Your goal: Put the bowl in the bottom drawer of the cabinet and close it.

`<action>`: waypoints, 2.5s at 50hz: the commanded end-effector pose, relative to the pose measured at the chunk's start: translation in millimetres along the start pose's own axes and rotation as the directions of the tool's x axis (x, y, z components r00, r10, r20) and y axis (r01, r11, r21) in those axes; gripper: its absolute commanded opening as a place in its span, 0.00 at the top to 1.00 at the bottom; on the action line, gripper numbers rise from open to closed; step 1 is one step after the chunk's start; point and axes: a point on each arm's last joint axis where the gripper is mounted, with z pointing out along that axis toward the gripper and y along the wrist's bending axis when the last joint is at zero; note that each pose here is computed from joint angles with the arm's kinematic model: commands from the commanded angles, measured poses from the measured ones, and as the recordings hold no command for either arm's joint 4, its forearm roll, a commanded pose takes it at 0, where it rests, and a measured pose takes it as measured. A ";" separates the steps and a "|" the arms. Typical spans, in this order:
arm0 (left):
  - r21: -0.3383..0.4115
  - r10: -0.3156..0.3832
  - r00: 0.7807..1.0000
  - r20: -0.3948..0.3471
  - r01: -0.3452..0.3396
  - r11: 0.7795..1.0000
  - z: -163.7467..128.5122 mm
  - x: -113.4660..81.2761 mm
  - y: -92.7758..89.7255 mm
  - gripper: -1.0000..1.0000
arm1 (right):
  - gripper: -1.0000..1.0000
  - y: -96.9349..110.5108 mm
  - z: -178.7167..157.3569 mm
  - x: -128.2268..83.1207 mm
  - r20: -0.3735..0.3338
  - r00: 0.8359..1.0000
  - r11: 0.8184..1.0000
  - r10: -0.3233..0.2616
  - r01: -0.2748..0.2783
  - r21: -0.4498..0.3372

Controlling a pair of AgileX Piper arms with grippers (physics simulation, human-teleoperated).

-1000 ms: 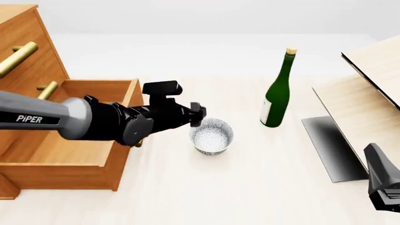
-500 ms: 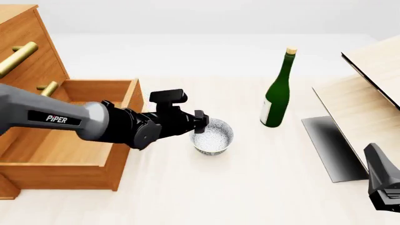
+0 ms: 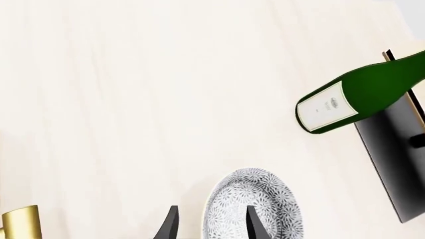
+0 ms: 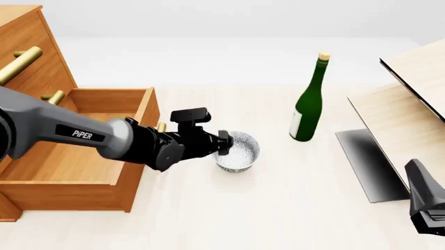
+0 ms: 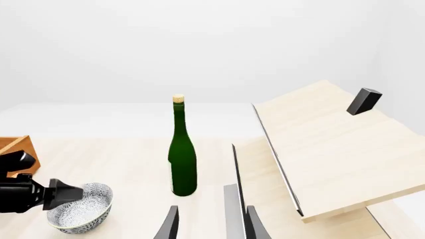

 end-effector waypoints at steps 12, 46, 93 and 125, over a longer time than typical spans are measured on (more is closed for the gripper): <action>-0.014 -0.037 0.999 -0.031 0.037 0.999 11.5 11.2 3.8 0.00 | 0.00 0.0 0.0 -0.1 0.000 1.000 1.000 0.000 0.000 0.000; -0.027 -0.040 0.999 -0.028 0.039 0.999 14.3 13.4 12.6 1.00 | 0.00 0.0 0.0 -0.1 0.000 1.000 1.000 0.000 0.000 0.000; -0.015 0.031 0.996 0.082 -0.030 0.999 -39.6 -21.2 12.7 1.00 | 0.00 0.0 0.0 -0.1 0.000 1.000 1.000 0.000 0.000 0.000; -0.012 0.068 0.989 0.129 -0.067 0.998 -79.1 -32.7 10.1 1.00 | 0.00 0.0 0.0 -0.1 0.000 1.000 1.000 0.000 0.000 0.000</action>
